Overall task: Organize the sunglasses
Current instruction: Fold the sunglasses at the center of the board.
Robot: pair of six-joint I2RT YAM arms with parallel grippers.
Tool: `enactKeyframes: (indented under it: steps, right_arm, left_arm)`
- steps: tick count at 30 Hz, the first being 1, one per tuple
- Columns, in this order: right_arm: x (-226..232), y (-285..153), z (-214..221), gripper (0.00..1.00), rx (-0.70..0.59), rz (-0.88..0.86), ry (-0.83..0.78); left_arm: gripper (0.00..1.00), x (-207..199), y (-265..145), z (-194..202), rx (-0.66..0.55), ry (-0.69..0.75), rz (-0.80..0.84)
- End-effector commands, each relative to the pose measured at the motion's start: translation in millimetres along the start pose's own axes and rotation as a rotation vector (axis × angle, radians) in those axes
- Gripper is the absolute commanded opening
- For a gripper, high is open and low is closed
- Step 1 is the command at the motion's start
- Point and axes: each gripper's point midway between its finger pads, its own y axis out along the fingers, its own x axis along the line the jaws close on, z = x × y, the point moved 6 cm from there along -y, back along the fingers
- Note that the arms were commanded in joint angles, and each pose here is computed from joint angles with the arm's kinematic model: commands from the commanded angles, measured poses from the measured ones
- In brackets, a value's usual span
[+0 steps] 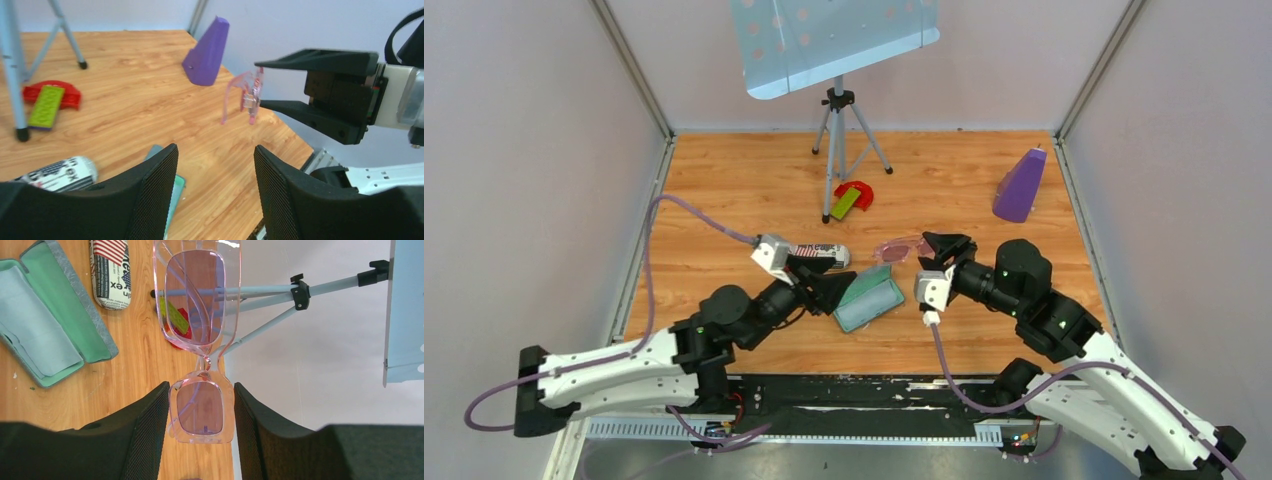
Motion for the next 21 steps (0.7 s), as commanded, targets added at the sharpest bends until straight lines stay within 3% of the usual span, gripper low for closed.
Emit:
enactKeyframes:
  steps: [1,9,21]
  right_arm:
    - [19.6,-1.3,1.8,0.22,-0.005,-0.088,-0.01]
    - [59.5,6.8,0.7,0.22,-0.06,-0.361,0.04]
    - [104.2,43.0,16.2,0.21,-0.114,-0.56,0.028]
  left_arm:
    - [0.62,35.9,-40.7,-3.8,0.05,0.073,-0.148]
    - [0.63,85.0,-100.3,-43.9,-0.045,0.184,-0.384]
    - [0.63,91.1,-118.7,-66.8,-0.065,0.238,-0.408]
